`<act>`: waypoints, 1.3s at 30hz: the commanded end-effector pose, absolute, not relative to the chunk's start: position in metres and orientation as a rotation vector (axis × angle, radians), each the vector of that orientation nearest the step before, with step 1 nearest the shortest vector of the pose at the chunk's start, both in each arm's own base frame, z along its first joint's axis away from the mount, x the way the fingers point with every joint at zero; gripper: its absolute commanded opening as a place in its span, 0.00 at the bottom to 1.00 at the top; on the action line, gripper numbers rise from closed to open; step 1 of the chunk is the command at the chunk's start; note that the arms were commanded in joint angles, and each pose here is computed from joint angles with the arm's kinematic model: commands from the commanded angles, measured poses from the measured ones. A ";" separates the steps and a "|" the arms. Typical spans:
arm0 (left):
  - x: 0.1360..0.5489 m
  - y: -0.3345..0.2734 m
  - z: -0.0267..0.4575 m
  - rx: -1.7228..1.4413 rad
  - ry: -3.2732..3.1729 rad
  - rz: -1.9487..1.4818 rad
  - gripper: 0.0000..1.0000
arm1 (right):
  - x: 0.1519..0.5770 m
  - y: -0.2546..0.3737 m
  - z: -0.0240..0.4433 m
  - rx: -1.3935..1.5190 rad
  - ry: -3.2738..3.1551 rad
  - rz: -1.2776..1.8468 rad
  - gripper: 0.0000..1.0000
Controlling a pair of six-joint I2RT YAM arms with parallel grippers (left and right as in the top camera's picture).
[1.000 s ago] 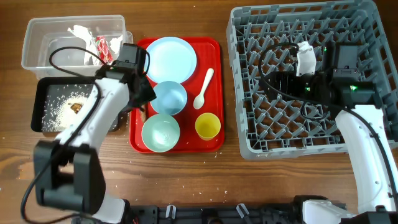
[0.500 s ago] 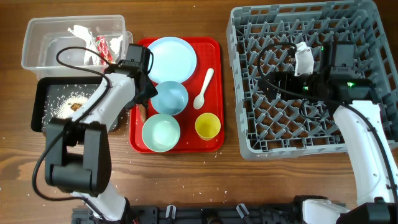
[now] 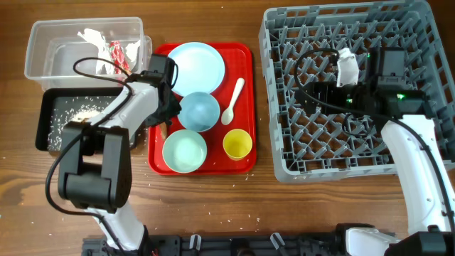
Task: Sort waste into correct bins and load items into the dishwasher rack
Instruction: 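Grasp the brown carrot with left gripper and place it on black tray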
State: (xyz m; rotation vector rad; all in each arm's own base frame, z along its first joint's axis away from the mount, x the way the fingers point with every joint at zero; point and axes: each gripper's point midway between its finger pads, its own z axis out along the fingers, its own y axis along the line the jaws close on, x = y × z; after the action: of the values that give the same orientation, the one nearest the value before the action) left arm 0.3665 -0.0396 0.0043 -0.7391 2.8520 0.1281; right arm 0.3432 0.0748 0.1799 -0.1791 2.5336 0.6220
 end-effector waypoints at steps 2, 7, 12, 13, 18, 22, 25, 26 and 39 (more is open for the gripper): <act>0.359 -0.037 -0.015 -0.751 2.899 0.156 0.16 | 0.347 0.073 0.181 -0.173 2.531 0.612 1.00; 0.367 -0.041 -0.004 -0.749 2.877 0.107 0.04 | 0.347 0.073 0.181 -0.173 2.530 0.612 1.00; 0.392 -0.046 0.078 -0.677 2.807 0.029 0.04 | 0.350 0.073 0.183 -0.177 2.515 0.609 1.00; 0.395 -0.044 0.106 -0.677 2.768 0.008 0.04 | 0.352 0.073 0.184 -0.179 2.507 0.607 1.00; 0.392 -0.020 0.180 -0.731 2.602 -0.053 0.04 | 0.353 0.073 0.184 -0.180 2.502 0.606 1.00; 0.368 0.057 0.188 -1.083 2.465 0.131 0.04 | 0.353 0.073 0.184 -0.180 2.501 0.606 1.00; 0.348 0.105 0.159 -1.387 2.385 0.187 0.04 | 0.353 0.073 0.184 -0.179 2.501 0.606 1.00; 0.343 0.117 0.148 -1.485 2.340 0.199 0.04 | 0.353 0.073 0.184 -0.177 2.502 0.607 0.99; 0.346 0.151 0.030 -1.676 2.257 0.226 0.34 | 0.352 0.073 0.184 -0.152 2.510 0.616 1.00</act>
State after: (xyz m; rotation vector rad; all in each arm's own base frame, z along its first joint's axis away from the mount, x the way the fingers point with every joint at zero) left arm 0.3491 0.1489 0.0341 -1.6585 2.2660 0.2010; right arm 0.3496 0.0747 0.1837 -0.1707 2.5049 0.6189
